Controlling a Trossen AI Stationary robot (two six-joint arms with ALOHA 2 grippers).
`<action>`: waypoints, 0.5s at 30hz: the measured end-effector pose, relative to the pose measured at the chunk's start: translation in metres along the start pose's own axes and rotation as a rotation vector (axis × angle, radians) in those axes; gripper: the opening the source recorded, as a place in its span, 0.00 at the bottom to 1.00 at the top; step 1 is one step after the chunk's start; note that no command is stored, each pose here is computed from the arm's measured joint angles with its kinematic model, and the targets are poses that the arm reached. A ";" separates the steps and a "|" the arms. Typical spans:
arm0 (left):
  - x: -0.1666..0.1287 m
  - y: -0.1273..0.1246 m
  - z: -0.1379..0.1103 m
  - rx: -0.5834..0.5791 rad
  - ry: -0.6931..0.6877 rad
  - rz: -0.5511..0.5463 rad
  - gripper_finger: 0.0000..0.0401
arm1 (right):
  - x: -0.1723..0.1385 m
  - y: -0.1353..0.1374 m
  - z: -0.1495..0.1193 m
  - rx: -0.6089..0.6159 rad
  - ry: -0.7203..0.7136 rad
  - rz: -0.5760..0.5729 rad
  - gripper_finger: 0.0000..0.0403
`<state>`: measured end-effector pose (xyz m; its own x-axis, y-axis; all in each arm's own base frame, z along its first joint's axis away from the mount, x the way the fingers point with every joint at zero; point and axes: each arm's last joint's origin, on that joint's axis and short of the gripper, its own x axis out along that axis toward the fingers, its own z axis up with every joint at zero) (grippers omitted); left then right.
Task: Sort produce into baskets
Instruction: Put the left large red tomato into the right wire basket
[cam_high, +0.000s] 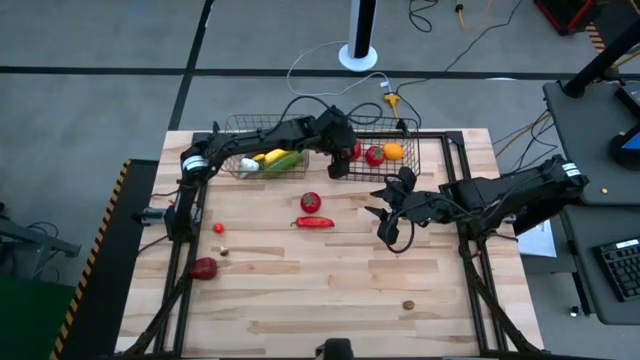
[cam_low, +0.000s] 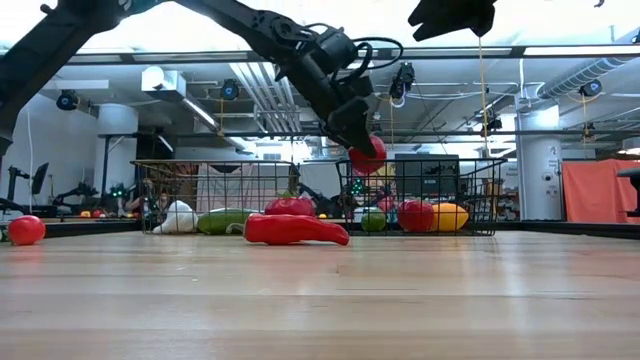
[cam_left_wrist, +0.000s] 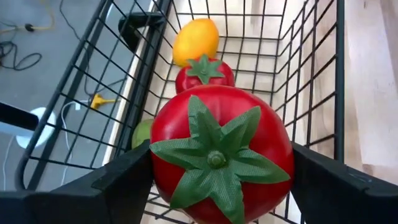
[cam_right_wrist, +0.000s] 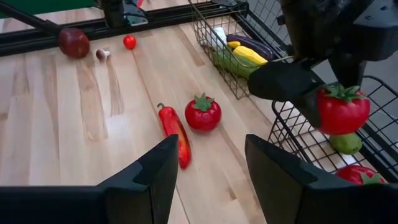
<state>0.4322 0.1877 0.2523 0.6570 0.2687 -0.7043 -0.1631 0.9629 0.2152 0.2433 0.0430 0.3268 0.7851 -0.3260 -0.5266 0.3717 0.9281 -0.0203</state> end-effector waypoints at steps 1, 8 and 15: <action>0.000 0.000 0.000 -0.001 0.001 0.003 0.77 | 0.000 0.000 0.000 0.000 0.000 0.000 0.44; 0.001 -0.002 -0.004 -0.004 0.032 -0.008 0.77 | 0.000 0.000 0.000 0.000 0.000 0.000 0.44; 0.001 -0.003 -0.005 -0.018 0.047 -0.011 0.77 | 0.000 0.000 0.000 0.000 -0.002 -0.001 0.44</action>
<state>0.4294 0.1857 0.2475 0.6239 0.2589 -0.7373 -0.1695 0.9659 0.1957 0.2434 0.0430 0.3268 0.7858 -0.3269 -0.5251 0.3722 0.9279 -0.0207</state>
